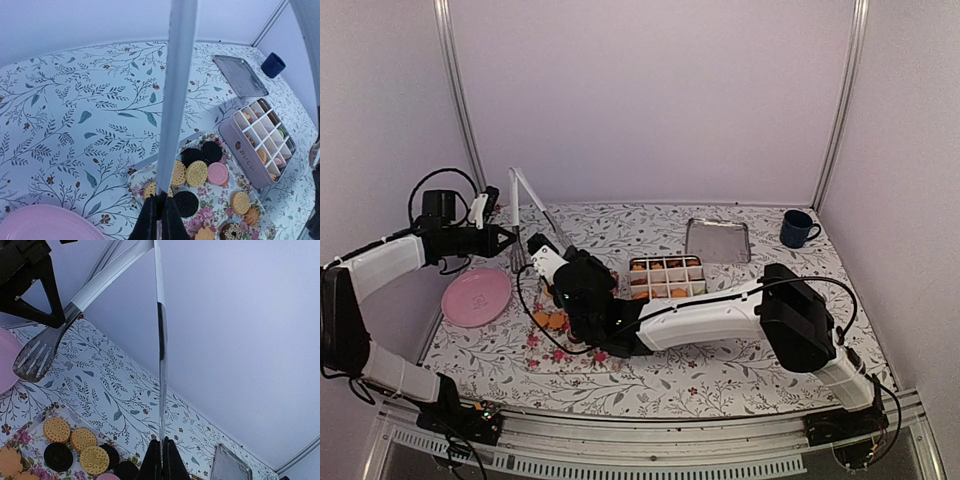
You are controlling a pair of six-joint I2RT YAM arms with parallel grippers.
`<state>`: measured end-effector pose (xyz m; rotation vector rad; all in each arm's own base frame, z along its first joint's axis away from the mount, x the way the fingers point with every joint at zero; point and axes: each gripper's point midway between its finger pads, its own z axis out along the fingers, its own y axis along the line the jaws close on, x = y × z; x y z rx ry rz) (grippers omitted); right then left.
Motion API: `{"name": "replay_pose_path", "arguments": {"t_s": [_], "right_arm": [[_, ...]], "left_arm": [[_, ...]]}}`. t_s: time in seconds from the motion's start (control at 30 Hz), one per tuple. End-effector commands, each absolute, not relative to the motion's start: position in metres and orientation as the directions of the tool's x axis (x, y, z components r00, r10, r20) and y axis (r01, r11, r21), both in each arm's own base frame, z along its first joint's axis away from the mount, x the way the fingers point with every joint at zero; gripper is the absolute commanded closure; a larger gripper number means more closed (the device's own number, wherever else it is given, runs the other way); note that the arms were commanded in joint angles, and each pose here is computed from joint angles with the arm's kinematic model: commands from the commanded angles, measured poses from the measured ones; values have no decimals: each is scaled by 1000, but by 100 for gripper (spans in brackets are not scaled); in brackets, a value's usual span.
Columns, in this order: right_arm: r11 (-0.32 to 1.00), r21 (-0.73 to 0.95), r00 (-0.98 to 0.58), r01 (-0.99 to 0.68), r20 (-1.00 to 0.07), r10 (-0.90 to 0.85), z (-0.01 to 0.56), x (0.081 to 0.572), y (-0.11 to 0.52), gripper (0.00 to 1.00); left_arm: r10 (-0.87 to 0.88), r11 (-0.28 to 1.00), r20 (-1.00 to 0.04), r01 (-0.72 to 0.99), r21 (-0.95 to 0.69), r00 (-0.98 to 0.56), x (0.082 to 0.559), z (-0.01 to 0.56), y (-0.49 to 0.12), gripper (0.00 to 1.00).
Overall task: Pack the cookies
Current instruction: Pass from the right arm to the left, then pass from the left arm to the right
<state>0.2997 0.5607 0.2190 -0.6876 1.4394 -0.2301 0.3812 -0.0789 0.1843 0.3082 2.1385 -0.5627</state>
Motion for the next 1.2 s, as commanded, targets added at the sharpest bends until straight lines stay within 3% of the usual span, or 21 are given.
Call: {"name": "replay_pose_path", "arguments": {"t_s": [0.0,0.17,0.2,0.33,0.47,0.53,0.6,0.73,1.0,1.17], "right_arm": [[933,-295,173,-208,-949,-262,315,273,534,100],[858,-338,188,-386,-940,-285,296,251,569,97],[838,-320,181,-443,-947,-266,292,244,578,88],[694,-289,160,-660,-956,-246,279,214,609,37],[523,-246,130,-816,-960,-249,272,183,622,7],[416,-218,113,-883,-958,-263,271,167,618,0],[263,-129,65,-956,-969,-240,280,149,604,1],[111,96,-108,-989,-988,-108,326,171,546,1],[53,176,-179,-983,-981,-68,354,220,516,1],[-4,185,-184,-983,-978,-99,351,221,528,1]], "left_arm": [[30,977,-864,198,-81,-503,413,185,-3,100],[127,914,-903,401,-54,-411,407,214,-44,100],[147,892,-908,449,-49,-392,404,220,-54,100],[217,804,-912,594,-34,-347,390,234,-88,100],[285,715,-913,699,-1,-292,376,241,-108,100],[318,675,-914,737,32,-252,368,245,-114,100],[358,623,-910,780,68,-208,358,248,-122,100],[455,519,-883,841,154,-119,333,244,-138,100],[601,324,-800,913,247,3,292,233,-171,100],[641,320,-767,907,275,6,290,227,-181,100]]}}
